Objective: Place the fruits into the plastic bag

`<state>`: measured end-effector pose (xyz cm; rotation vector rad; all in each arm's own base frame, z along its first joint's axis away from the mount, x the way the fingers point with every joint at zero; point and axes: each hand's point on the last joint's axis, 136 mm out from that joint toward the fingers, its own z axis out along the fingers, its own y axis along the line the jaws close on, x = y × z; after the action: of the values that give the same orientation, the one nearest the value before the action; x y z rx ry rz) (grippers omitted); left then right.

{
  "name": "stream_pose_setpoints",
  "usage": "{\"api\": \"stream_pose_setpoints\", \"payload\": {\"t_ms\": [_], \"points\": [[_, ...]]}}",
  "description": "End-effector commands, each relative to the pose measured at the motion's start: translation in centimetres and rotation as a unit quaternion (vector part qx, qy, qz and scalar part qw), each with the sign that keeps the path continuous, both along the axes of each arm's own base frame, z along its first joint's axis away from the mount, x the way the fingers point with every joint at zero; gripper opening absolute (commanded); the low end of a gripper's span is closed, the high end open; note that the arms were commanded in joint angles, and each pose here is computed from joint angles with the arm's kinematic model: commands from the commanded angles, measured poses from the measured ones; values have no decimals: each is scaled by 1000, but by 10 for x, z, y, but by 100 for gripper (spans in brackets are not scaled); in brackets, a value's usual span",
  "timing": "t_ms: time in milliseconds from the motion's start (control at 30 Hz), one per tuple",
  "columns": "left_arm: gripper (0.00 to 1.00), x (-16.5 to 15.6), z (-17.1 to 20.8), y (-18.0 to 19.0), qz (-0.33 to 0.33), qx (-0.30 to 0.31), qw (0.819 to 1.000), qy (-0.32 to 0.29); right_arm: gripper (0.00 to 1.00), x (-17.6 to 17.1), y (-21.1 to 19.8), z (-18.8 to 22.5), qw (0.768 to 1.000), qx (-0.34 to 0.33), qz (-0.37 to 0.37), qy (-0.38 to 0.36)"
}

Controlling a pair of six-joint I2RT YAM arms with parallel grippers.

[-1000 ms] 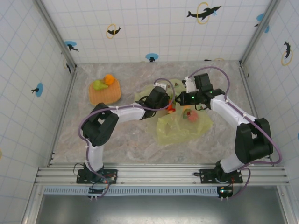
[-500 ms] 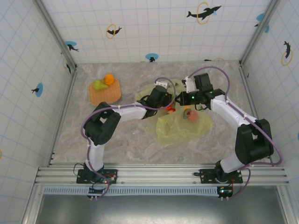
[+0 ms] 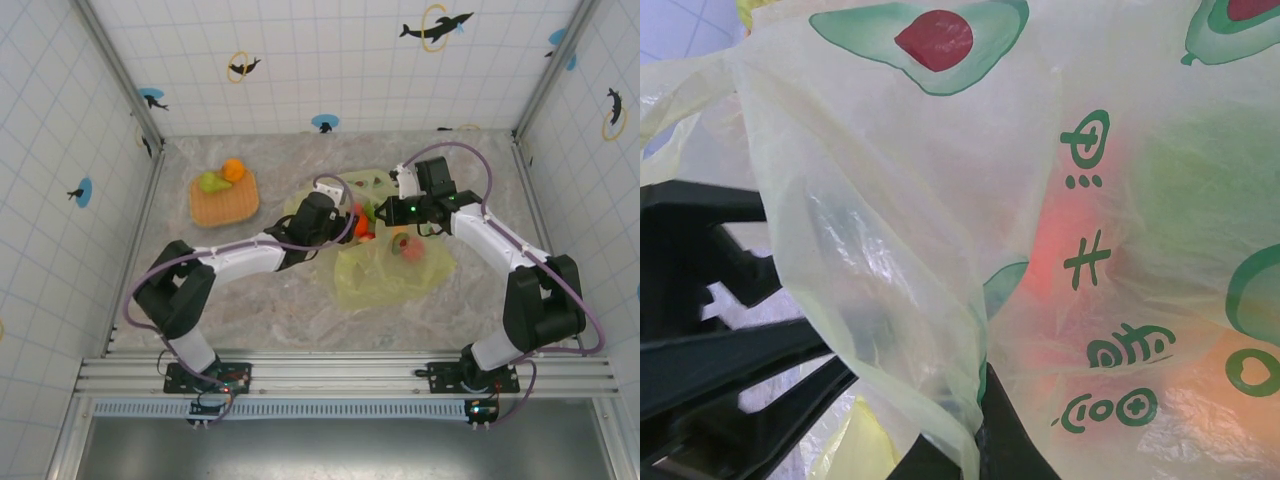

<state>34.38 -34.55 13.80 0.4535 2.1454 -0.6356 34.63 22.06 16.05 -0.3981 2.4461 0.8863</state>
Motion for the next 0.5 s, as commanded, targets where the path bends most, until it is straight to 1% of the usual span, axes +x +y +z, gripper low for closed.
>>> {"api": "stream_pose_setpoints", "payload": {"t_ms": [0,233,333,467], "points": [[64,-22,9,3,-37,-16,999,11,0,4,2,11,1000,9,1,-18],[65,-57,29,6,-109,-29,993,22,0,5,2,15,1000,9,0,-24],[65,-62,41,13,-116,-28,993,11,0,5,2,16,1000,11,-1,-25],[66,-57,60,29,-96,-31,995,-5,0,7,3,19,999,14,-2,-28]]}}
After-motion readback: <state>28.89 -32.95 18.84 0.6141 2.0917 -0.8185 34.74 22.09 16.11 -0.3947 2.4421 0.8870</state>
